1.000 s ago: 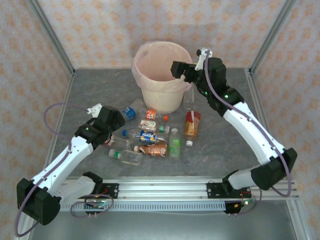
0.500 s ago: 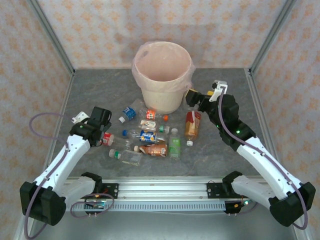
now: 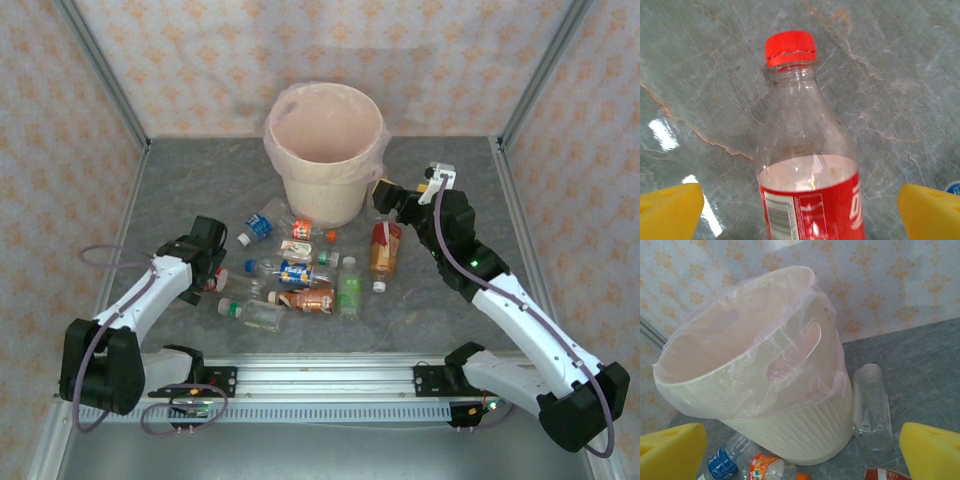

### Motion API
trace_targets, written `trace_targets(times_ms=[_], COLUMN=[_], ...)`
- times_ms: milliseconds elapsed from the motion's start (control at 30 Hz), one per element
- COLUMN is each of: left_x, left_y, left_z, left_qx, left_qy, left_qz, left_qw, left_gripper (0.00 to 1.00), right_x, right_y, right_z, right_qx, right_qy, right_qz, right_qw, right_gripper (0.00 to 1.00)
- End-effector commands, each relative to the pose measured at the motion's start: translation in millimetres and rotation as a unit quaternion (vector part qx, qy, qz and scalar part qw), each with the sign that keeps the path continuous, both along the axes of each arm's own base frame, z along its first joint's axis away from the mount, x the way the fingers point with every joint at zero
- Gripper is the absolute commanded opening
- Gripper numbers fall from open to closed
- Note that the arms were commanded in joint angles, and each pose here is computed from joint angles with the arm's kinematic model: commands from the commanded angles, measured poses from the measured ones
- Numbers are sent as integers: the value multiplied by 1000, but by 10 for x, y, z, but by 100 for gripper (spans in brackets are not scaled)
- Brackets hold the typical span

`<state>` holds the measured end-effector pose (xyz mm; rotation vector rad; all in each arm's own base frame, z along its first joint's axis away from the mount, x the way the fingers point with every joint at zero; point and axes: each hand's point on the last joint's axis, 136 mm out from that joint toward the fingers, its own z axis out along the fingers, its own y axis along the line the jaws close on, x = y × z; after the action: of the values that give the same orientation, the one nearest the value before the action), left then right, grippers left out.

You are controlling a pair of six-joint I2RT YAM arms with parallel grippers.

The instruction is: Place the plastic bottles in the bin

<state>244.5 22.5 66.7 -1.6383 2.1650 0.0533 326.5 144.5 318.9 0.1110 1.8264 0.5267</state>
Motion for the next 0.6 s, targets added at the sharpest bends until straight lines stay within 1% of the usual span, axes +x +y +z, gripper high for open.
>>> trace_targets(times_ms=[0, 100, 233, 333, 433, 567], left_x=[147, 194, 280, 326, 349, 416], left_y=[-62, -87, -137, -94, -49, -7], left_z=[-122, -210, -373, -420, -470, -403], left_qx=[-44, -53, -77, -63, -55, -42], left_qy=[-32, -35, -51, -57, -63, -94], left_qz=[27, 30, 38, 41, 50, 43], left_qw=[998, 998, 995, 996, 995, 994], left_gripper=[97, 94, 88, 83, 76, 67], right_x=[-43, -62, -74, -88, -101, -122], right_y=[-79, -95, -109, -113, -120, -144], right_z=[74, 72, 66, 81, 100, 114], right_qx=[-9, -11, -8, -5, -4, -4], right_qy=[-8, -6, -5, -6, -7, -7], right_qz=[-12, -14, -16, -16, -16, -19], right_qw=[1000, 1000, 1000, 1000, 1000, 1000], right_gripper=[99, 99, 99, 99, 99, 99])
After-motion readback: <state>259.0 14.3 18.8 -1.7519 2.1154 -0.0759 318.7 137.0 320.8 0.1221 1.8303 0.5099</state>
